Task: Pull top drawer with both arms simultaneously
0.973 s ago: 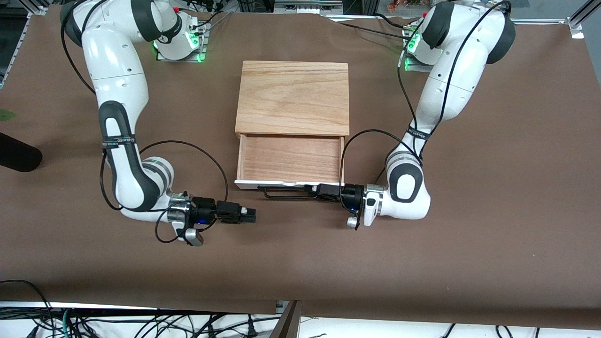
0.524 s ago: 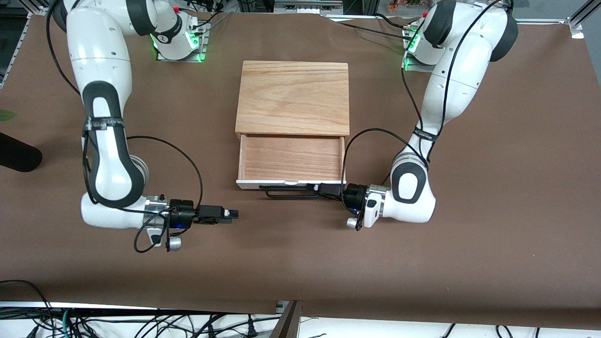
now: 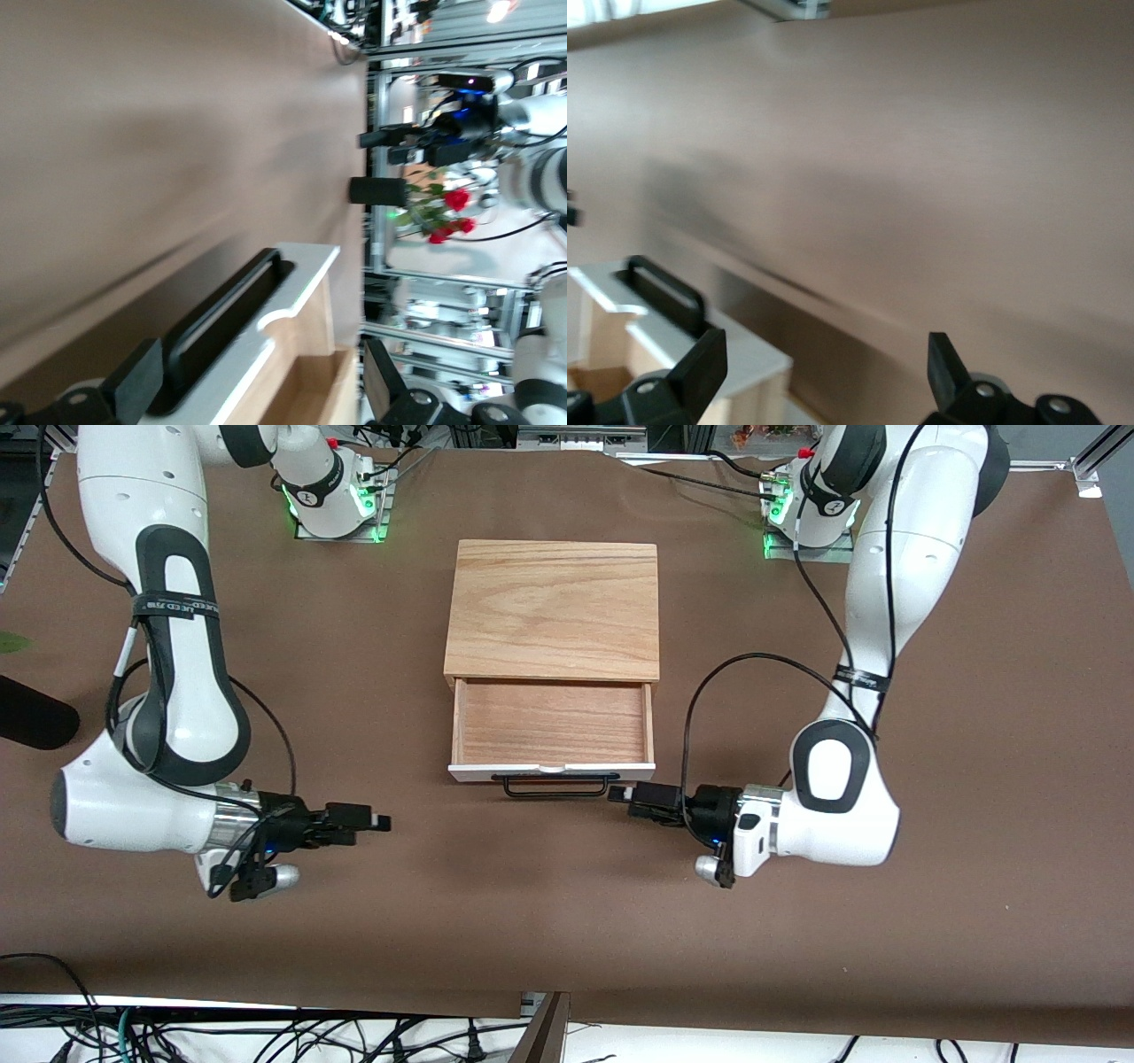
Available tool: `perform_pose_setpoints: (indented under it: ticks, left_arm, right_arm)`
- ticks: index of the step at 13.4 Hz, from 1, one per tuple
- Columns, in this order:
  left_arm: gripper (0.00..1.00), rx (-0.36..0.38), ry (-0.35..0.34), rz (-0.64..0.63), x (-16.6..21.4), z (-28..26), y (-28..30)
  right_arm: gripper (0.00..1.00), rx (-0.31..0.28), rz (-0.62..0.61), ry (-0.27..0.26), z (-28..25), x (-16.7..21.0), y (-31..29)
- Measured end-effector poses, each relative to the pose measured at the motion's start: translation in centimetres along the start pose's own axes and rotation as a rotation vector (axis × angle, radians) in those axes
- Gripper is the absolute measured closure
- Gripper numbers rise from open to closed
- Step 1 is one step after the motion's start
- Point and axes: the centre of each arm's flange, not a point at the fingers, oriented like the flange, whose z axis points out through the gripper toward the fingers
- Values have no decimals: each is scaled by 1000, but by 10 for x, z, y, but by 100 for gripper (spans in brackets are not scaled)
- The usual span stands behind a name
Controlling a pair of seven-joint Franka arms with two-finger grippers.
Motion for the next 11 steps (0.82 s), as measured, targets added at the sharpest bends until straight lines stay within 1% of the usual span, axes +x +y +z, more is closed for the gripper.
perform_pose_setpoints:
  ticks: [2, 4, 7, 9, 10, 11]
  left_arm:
    - [0, 129, -31, 49, 1, -19, -4]
    - [0, 270, -62, 108, 2, -35, 8]
    - [0, 527, -70, 209, -3, -80, 54]
    - [0, 647, -78, 245, -13, -118, 87]
    - [0, 696, -86, 238, -21, -143, 97]
    - [0, 745, -95, 222, -29, -170, 99]
  right_arm:
    - [0, -99, 13, -12, -19, -4, 29]
    - [0, -171, 13, -44, -32, -9, 43]
    - [0, -276, 16, -81, -64, -18, 56]
    - [0, -353, 8, -88, -95, -28, 57]
    - [0, -414, -4, -95, -116, -36, 54]
    - [0, -488, -25, -104, -139, -44, 48]
